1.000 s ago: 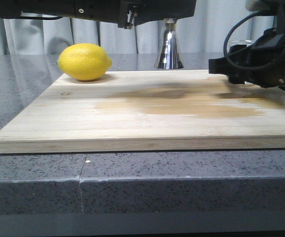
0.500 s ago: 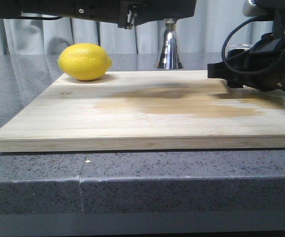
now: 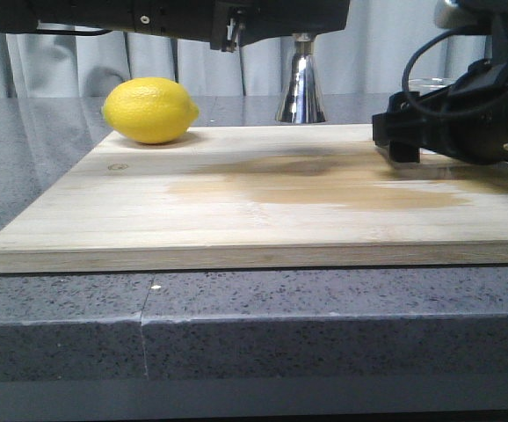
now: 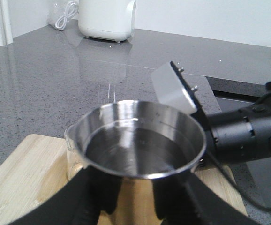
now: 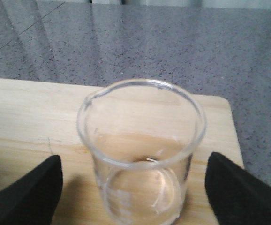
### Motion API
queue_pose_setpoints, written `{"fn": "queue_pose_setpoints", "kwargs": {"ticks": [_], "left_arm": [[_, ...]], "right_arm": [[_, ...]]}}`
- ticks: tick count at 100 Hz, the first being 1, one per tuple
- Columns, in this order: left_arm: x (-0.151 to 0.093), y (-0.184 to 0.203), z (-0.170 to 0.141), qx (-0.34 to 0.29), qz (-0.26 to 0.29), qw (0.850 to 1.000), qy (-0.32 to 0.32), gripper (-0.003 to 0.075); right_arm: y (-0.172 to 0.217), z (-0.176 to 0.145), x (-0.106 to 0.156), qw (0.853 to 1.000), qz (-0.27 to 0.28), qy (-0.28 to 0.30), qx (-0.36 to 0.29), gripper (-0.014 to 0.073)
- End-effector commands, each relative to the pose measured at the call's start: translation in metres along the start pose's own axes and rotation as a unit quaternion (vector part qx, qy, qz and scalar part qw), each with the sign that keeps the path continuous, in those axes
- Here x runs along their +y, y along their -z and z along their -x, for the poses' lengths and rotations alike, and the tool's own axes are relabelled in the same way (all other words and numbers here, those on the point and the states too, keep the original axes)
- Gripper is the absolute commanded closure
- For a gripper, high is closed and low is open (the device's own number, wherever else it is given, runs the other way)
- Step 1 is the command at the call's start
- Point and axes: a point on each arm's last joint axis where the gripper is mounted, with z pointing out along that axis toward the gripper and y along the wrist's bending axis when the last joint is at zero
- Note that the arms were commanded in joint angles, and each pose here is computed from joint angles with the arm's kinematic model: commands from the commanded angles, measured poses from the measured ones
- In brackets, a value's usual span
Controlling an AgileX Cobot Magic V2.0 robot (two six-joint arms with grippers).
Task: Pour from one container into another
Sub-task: 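Tilt the beaker upright and lower it onto the board, then open the right gripper and withdraw it from the beaker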
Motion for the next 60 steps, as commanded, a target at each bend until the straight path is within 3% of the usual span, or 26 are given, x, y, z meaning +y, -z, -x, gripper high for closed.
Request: {"fn": "queue_pose_setpoints", "kwargs": {"ticks": [1, 21, 60], "left_arm": [[-0.012, 0.003, 0.037, -0.065, -0.015, 0.998, -0.018, 0.0512], [-0.012, 0.003, 0.037, -0.065, -0.015, 0.998, -0.018, 0.0512], [-0.012, 0.003, 0.037, -0.065, -0.015, 0.998, -0.018, 0.0512]], "right_arm": [[0.013, 0.030, -0.001, 0.999, 0.006, -0.009, -0.048, 0.0029], [0.036, 0.033, -0.002, 0.999, 0.025, -0.015, -0.013, 0.0030], [0.093, 0.020, -0.014, 0.999, 0.031, -0.020, -0.025, 0.0033]]}}
